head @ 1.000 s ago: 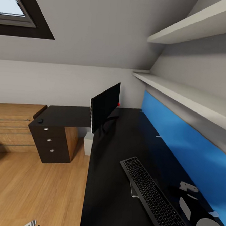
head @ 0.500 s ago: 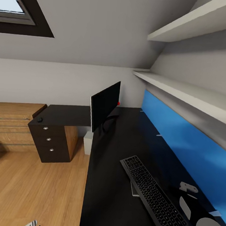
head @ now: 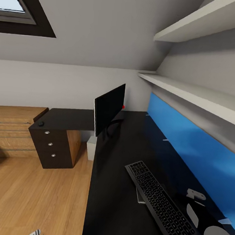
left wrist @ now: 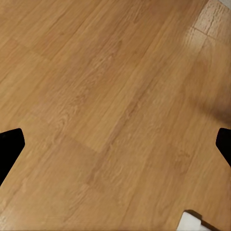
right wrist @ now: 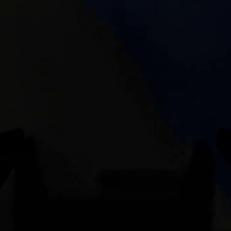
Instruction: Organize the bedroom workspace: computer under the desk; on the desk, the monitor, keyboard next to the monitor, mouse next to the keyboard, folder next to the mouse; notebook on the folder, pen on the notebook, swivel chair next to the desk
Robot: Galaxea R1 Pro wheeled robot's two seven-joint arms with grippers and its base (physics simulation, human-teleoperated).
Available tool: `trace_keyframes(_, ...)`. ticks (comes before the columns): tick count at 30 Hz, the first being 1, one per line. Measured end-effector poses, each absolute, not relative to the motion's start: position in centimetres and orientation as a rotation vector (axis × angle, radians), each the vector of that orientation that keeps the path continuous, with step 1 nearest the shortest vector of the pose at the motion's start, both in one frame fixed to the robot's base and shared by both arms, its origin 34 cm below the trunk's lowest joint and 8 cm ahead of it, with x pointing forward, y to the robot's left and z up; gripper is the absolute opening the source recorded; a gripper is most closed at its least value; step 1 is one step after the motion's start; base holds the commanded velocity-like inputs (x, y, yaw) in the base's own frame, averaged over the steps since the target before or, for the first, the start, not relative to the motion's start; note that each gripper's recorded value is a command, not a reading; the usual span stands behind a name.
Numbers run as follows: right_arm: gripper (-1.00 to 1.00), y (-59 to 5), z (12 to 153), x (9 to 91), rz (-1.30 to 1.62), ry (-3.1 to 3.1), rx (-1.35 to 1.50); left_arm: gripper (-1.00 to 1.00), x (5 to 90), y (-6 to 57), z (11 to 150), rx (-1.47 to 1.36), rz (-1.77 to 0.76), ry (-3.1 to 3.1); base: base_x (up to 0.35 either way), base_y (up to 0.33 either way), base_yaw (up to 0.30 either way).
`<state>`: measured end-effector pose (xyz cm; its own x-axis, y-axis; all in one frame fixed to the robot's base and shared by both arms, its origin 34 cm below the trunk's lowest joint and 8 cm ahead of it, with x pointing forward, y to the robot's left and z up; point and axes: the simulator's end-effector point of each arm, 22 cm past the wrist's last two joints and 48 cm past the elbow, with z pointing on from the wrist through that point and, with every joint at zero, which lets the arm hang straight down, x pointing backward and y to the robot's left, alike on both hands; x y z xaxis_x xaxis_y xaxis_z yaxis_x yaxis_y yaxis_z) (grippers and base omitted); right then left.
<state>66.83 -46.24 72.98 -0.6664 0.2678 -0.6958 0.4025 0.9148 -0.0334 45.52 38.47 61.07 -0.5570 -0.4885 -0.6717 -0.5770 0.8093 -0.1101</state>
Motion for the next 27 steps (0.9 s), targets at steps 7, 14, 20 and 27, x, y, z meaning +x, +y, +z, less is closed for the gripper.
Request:
trace_keyframes(7,1.0,-46.25,72.99,66.83,-0.238,2.338,0.475,1.0,45.47,38.46,61.03,-0.778,0.159,2.271,0.0,0.0,0.0)
trace_keyframes(14,1.0,-46.25,72.99,66.83,-0.238,2.338,0.475,1.0,45.24,38.48,60.9,-0.777,0.16,2.276,0.0,0.0,0.0)
trace_keyframes(20,1.0,-46.26,73.01,66.87,-0.242,2.337,0.473,1.0,44.96,38.48,60.7,-0.776,0.163,2.283,-0.034,0.0,0.0)
trace_keyframes(27,1.0,-46.21,73.0,66.89,-0.241,2.336,0.473,1.0,44.89,38.5,60.66,-0.778,0.164,2.284,-0.14,0.0,0.0)
